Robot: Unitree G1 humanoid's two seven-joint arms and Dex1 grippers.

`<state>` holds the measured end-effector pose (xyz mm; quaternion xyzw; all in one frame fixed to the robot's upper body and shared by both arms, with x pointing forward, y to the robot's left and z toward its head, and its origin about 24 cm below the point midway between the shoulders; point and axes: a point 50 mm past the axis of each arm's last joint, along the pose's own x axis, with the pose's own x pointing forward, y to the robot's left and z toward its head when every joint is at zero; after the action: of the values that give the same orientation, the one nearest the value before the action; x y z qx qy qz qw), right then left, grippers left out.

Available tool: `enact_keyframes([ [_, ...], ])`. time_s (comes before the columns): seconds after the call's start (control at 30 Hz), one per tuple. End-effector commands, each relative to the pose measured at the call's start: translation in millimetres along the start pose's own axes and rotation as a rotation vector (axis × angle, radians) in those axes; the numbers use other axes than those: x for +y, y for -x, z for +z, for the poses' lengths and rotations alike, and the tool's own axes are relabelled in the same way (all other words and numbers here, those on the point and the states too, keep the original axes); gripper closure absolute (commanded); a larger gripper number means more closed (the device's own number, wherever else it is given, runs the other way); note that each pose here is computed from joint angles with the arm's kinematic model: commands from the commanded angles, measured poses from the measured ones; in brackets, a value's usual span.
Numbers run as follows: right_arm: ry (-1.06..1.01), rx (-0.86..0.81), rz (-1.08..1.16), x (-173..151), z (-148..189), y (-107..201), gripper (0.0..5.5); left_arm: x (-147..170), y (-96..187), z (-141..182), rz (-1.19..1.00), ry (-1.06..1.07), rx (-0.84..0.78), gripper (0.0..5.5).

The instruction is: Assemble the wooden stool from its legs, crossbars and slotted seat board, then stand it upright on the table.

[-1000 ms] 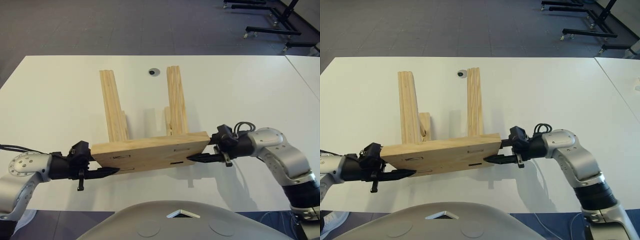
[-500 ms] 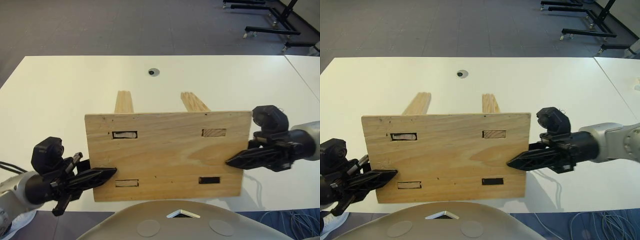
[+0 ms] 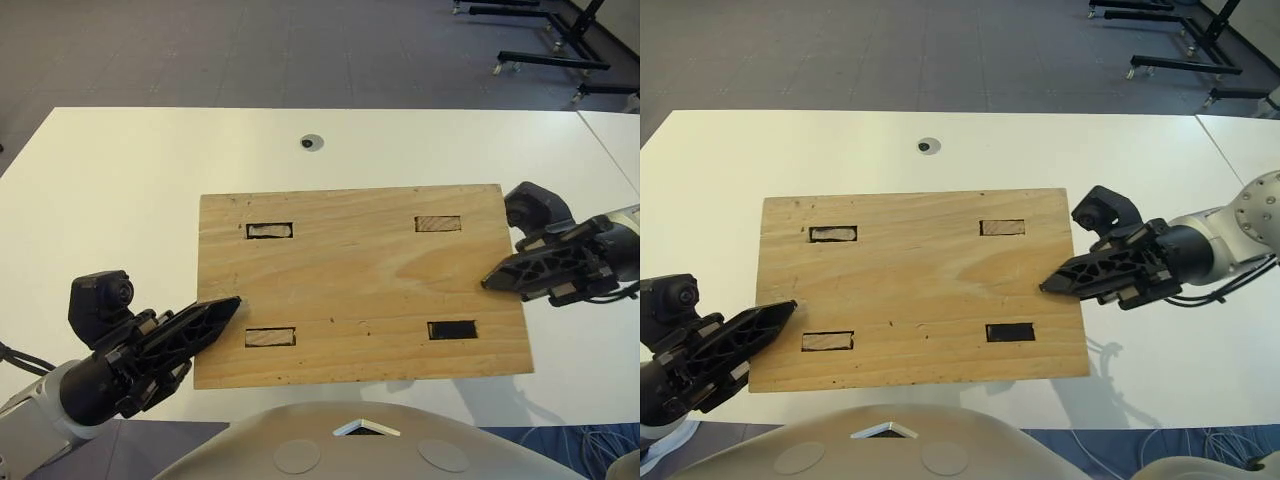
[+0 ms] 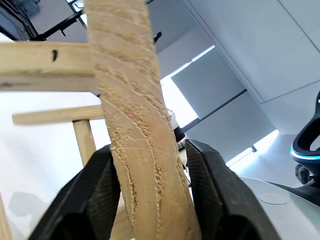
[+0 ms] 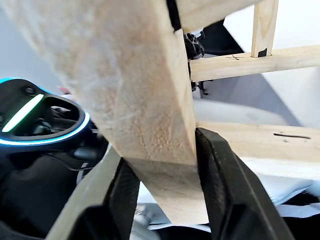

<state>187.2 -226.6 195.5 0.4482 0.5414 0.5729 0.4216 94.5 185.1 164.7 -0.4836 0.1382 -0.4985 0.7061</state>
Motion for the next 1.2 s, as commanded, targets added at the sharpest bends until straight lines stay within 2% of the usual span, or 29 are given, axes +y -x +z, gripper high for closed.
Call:
enact_keyframes([
  [0.03, -0.112, -0.037, 0.177, -1, -8, 2, 3.91, 17, 13, 27, 0.046, -0.059, -0.182, 2.68],
  [0.2, -0.045, -0.063, 0.131, -13, -3, 1, 3.91, 24, 13, 32, 0.079, -0.051, -0.194, 1.81],
  [0.4, 0.249, -0.222, -0.005, -37, 11, -7, 2.65, 25, 12, 35, 0.094, -0.062, -0.167, 0.81],
  [0.5, 0.296, -0.289, 0.009, -34, 11, -1, 2.07, 25, 12, 37, 0.101, -0.073, -0.185, 0.33],
  [0.57, 0.383, -0.282, 0.062, -33, 11, -14, 1.89, 26, 13, 37, 0.101, -0.079, -0.198, 0.12],
  [0.73, 0.542, -0.460, 0.122, -33, 32, -25, 1.89, 35, 12, 42, 0.089, -0.123, -0.237, 0.12],
  [0.97, 0.522, -0.461, 0.138, -27, 20, -7, 1.89, 40, 8, 45, 0.059, -0.153, -0.220, 0.12],
  [1.1, 0.437, -0.456, 0.107, -31, 15, 5, 1.89, 42, 6, 43, 0.056, -0.160, -0.219, 0.12],
  [1.2, 0.361, -0.394, 0.088, -36, 5, 5, 1.89, 44, 3, 42, 0.051, -0.162, -0.208, 0.12],
])
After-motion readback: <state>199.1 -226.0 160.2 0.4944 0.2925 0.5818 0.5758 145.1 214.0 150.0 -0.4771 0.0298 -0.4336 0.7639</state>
